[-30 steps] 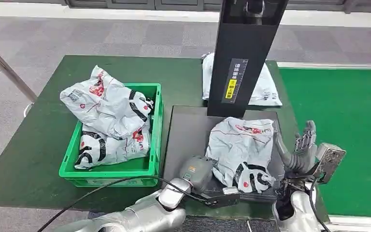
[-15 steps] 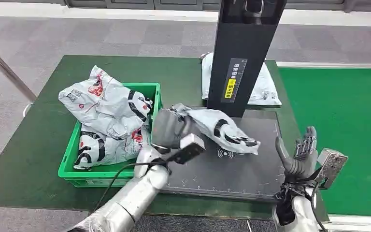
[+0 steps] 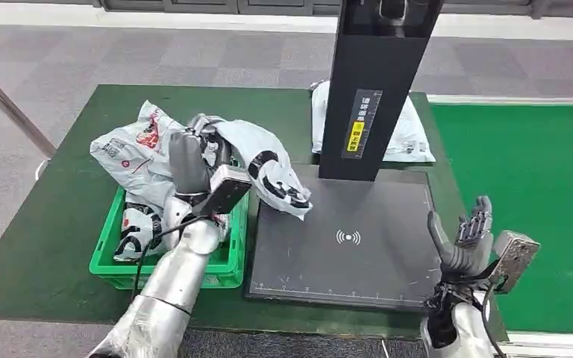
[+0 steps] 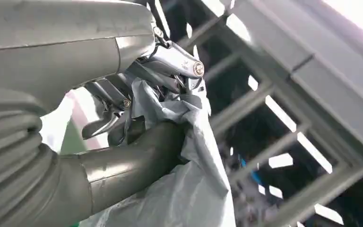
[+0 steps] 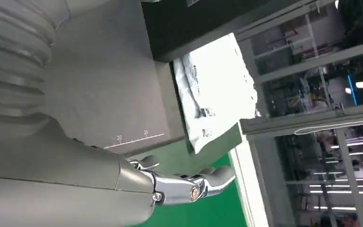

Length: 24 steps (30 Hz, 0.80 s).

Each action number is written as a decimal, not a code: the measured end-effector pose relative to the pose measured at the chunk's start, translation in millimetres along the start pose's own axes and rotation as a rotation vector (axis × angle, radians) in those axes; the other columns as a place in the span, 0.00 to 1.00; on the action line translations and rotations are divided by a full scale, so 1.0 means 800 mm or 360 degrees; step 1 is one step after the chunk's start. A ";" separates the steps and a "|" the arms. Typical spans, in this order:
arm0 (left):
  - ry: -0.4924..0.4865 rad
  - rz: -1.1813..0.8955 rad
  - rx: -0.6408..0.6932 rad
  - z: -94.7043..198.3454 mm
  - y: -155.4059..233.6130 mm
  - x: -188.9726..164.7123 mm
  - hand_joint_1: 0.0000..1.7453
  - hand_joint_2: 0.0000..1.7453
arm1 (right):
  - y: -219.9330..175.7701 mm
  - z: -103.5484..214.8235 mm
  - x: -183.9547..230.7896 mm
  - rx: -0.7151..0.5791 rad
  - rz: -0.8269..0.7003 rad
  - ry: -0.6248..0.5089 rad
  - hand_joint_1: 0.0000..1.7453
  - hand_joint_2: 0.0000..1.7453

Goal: Moved the parcel from conveyor to table for the left to box.

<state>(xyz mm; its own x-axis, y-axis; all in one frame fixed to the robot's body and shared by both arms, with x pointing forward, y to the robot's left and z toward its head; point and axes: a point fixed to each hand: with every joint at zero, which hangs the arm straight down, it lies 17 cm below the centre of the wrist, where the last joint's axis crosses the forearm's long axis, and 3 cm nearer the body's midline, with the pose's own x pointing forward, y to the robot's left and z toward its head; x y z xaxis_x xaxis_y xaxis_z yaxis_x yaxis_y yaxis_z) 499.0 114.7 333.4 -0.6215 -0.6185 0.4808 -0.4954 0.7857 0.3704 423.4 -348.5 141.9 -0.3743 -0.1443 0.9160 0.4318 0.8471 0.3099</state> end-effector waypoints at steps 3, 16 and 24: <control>-0.0061 -0.0150 0.0085 -0.007 0.038 -0.017 1.00 1.00 | -0.004 0.005 0.002 -0.0002 0.0004 -0.0005 0.00 1.00; 0.0107 -0.0590 0.0357 0.006 0.185 -0.122 1.00 1.00 | -0.029 0.013 0.024 -0.0036 0.0011 -0.0047 0.00 1.00; 0.0146 -0.0744 0.0322 0.018 0.205 -0.148 1.00 1.00 | -0.035 0.017 0.028 -0.0044 0.0014 -0.0050 0.00 1.00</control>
<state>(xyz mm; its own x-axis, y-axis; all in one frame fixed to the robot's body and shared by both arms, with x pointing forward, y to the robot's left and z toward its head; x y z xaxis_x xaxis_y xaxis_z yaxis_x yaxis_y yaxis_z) 482.4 316.6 325.6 -0.2546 -0.8927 0.3717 -0.8205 0.4029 0.4056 391.5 -368.7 150.0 -0.3959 -0.1203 0.9104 0.4576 0.8337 0.3092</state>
